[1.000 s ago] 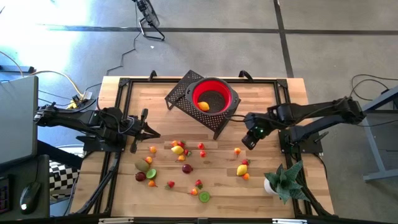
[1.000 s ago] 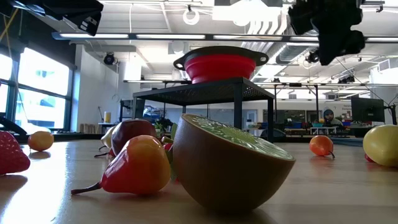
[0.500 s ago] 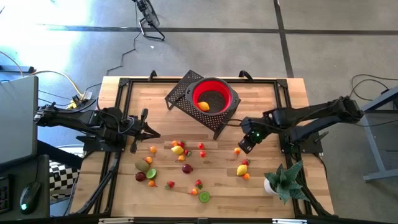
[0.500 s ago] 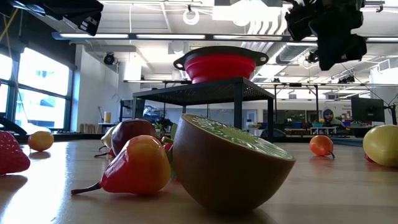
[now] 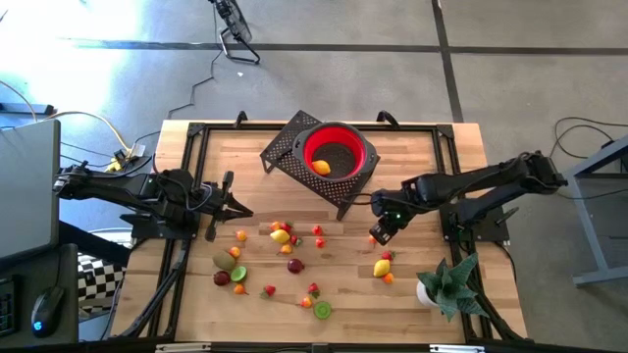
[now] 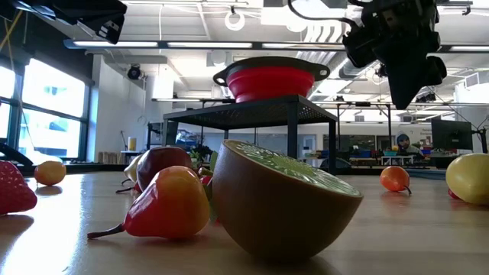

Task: Pick & Place Fruit
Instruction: Put the pear into the strainer bowl on the shelf

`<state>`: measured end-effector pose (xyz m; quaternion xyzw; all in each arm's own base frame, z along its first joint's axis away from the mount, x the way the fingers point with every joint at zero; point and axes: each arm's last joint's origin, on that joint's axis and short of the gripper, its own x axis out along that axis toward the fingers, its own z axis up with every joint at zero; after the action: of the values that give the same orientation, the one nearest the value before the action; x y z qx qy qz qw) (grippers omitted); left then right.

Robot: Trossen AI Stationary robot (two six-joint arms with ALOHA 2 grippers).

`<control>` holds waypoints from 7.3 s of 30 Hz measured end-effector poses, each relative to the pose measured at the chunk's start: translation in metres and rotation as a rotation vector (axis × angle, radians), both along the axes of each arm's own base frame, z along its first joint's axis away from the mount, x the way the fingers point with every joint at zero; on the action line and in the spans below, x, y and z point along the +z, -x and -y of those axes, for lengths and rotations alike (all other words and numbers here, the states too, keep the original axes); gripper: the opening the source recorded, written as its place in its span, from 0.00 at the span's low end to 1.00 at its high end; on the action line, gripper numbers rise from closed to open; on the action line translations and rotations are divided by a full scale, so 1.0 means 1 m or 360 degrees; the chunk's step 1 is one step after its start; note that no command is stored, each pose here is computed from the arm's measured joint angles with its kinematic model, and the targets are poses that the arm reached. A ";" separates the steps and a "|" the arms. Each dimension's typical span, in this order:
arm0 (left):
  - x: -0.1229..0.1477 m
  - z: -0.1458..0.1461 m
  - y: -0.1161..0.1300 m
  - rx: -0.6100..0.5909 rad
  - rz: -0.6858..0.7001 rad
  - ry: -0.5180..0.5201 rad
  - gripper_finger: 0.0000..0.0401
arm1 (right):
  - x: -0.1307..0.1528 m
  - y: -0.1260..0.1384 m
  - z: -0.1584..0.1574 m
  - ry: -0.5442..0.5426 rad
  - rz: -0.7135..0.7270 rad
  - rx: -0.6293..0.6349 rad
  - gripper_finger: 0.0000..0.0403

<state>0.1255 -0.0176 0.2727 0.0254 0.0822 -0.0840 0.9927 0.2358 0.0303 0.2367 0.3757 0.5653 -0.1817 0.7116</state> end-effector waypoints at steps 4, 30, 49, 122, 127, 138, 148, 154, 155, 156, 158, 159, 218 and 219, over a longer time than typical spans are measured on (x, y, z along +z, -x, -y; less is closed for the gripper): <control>0.000 0.000 0.000 0.0000 0.0000 0.0000 0.05 | -0.001 0.000 -0.001 0.0020 -0.0005 0.0018 0.33; 0.000 0.000 0.000 -0.0001 0.0000 -0.0003 0.05 | -0.002 0.000 -0.016 0.0184 0.0008 -0.0376 0.78; -0.001 0.000 0.000 0.0000 -0.0011 -0.0003 0.05 | -0.056 -0.030 -0.026 0.0195 -0.0257 -0.0278 0.76; -0.001 0.000 0.000 0.0006 -0.0020 0.0032 0.05 | -0.100 -0.045 -0.032 0.0297 -0.0382 -0.0182 0.39; -0.001 0.000 0.000 0.0006 -0.0021 0.0032 0.05 | -0.099 -0.045 -0.032 0.0294 -0.0384 -0.0182 0.34; -0.001 0.000 0.000 0.0005 -0.0021 0.0032 0.05 | -0.094 -0.042 -0.032 0.0275 -0.0386 -0.0187 0.33; -0.001 0.000 0.000 0.0007 -0.0020 0.0032 0.05 | -0.065 -0.037 -0.030 0.0239 -0.0196 -0.0204 0.32; -0.001 0.000 0.000 0.0007 -0.0019 0.0033 0.05 | -0.030 -0.029 -0.027 0.0195 0.0058 -0.0252 0.30; -0.001 0.000 0.000 0.0006 -0.0018 0.0033 0.05 | -0.024 -0.028 -0.026 0.0185 0.0107 -0.0275 0.30; -0.001 0.000 0.000 0.0007 -0.0018 0.0033 0.05 | -0.018 -0.026 -0.026 0.0176 0.0156 -0.0284 0.31; -0.001 0.000 0.000 0.0007 -0.0018 0.0033 0.05 | -0.007 -0.022 -0.025 0.0163 0.0252 -0.0301 0.31; -0.001 0.000 0.000 0.0007 -0.0018 0.0033 0.05 | -0.001 -0.021 -0.024 0.0159 0.0308 -0.0311 0.31; -0.001 0.000 0.000 0.0007 -0.0021 0.0033 0.05 | 0.157 -0.056 0.055 0.0955 0.1534 -0.0074 0.30; -0.001 0.000 0.000 0.0007 -0.0021 0.0033 0.05 | 0.156 -0.059 0.059 0.0964 0.1493 -0.0075 0.30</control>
<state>0.1253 -0.0175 0.2718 0.0145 0.0881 -0.0829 0.9926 0.2952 -0.0284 0.3930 0.2076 0.1020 -0.1650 0.9588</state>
